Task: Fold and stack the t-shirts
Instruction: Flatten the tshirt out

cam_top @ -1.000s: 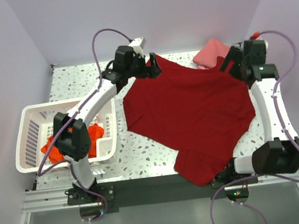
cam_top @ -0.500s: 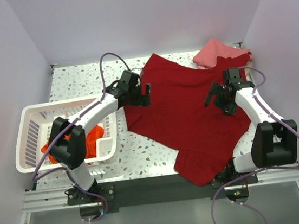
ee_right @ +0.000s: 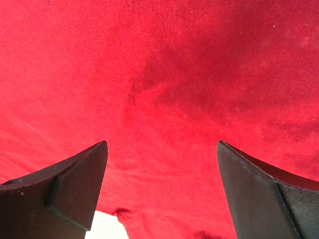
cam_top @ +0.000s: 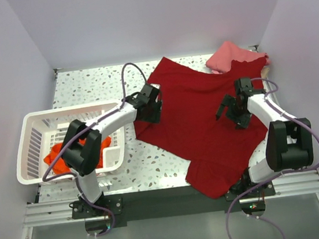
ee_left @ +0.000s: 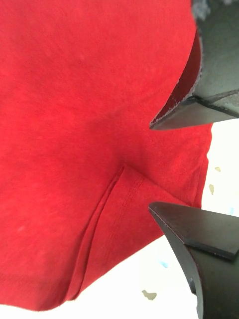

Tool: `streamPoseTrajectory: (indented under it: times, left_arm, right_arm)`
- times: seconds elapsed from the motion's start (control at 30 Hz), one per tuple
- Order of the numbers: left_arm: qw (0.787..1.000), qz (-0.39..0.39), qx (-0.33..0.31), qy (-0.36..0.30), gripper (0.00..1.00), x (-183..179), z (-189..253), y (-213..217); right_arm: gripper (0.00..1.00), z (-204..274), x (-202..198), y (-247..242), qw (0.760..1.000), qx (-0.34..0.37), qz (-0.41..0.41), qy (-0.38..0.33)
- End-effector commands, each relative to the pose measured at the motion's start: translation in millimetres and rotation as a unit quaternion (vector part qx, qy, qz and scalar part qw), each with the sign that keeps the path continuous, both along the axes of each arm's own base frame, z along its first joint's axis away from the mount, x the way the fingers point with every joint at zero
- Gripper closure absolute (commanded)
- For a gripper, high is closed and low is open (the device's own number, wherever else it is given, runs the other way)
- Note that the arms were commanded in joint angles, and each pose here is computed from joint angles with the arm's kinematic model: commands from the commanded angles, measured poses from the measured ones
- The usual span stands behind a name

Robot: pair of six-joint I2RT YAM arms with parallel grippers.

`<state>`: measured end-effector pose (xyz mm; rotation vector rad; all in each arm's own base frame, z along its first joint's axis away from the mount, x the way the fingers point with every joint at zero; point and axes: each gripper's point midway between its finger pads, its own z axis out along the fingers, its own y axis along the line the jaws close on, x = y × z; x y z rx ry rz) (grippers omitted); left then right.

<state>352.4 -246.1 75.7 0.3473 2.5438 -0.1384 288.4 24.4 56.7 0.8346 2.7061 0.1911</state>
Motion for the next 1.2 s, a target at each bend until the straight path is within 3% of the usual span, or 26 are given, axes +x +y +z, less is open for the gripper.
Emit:
streamPoseTrajectory:
  times: [0.0, 0.6, 1.0, 1.17]
  left_arm:
    - [0.999, -0.002, 0.044, 0.000, 0.37, 3, -9, 6]
    - [0.995, 0.001, 0.097, 0.005, 0.51, 17, -41, 11]
    - [0.996, 0.005, 0.084, -0.014, 0.68, 28, -36, 4]
    - [0.996, 0.003, 0.084, -0.008, 0.81, 27, -38, 3]
  right_arm:
    - [0.07, -3, 4, 3, 1.000, 0.010, -0.005, -0.005]
    - [0.07, -5, 5, 3, 1.000, 0.008, 0.005, 0.004]
    - [0.07, -8, 2, 3, 1.000, 0.008, 0.014, 0.013]
    - [0.06, -13, 1, 4, 1.000, 0.010, 0.014, 0.022]
